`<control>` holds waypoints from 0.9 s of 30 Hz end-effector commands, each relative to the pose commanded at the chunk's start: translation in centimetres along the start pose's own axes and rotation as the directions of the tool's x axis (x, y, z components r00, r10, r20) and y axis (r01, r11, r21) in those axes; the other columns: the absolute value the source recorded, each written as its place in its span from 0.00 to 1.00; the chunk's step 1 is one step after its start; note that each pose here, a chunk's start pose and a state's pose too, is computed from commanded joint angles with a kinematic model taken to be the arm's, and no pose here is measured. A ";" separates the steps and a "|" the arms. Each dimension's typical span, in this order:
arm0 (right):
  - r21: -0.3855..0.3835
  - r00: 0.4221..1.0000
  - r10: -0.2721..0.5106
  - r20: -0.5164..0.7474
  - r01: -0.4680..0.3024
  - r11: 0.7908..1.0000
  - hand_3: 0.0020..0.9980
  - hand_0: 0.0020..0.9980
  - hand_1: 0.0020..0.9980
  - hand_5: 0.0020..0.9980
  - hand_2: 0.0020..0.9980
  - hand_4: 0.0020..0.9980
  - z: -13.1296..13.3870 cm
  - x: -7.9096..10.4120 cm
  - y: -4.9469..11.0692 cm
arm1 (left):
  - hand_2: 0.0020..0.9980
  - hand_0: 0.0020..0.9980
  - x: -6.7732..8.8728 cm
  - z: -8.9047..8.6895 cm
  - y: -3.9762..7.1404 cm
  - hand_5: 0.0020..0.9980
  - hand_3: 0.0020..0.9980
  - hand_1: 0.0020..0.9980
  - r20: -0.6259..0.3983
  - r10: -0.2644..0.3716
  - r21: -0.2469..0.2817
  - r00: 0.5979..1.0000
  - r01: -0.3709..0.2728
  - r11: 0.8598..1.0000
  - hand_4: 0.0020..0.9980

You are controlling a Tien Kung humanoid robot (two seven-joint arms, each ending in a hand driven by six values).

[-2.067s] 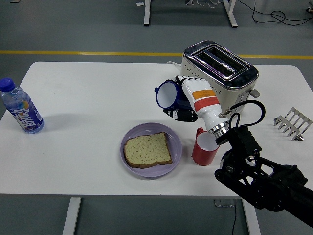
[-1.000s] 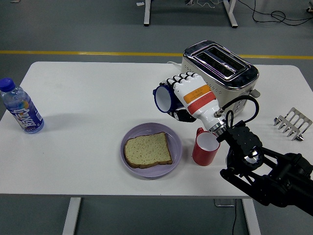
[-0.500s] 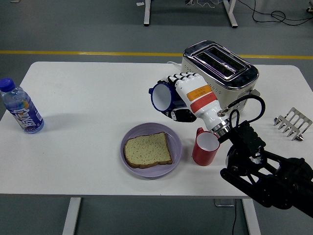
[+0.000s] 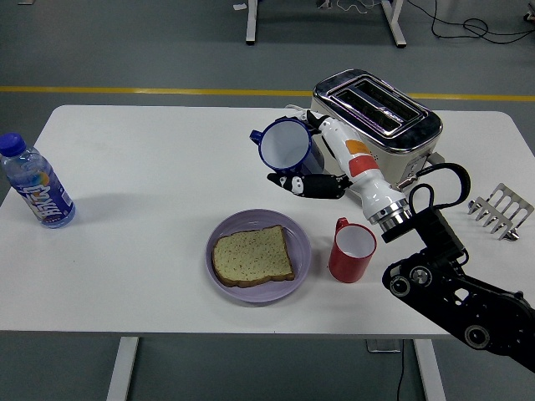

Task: Pick up the cup,pour liquid into bread,place the cup on the desk

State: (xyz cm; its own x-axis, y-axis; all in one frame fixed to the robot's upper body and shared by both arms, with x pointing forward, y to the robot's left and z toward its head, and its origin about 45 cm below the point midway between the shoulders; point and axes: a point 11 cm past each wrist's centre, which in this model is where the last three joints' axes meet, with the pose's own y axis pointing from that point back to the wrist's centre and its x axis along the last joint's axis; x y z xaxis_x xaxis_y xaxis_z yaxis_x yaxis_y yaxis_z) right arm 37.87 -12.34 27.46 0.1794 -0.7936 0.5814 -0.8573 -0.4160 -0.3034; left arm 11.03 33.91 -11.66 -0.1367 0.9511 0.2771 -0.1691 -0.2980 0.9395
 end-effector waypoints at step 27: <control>-0.281 0.931 0.092 0.352 0.012 0.960 0.45 0.42 0.30 0.00 0.45 0.74 4.7 4.2 2.5 | 0.70 0.68 0.0 -0.2 0.0 1.00 0.55 0.69 0.001 0.000 0.005 1.000 0.000 1.000 0.25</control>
State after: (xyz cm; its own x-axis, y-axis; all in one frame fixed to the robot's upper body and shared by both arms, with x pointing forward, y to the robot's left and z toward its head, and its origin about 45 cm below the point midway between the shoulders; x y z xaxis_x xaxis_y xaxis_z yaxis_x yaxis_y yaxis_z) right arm 38.72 -18.75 25.61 0.2586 -0.9336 0.2479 -0.9561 -0.2839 -0.0721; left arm 10.80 33.87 -11.72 -0.1356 0.9512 0.2772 -0.1643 -0.2975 0.9405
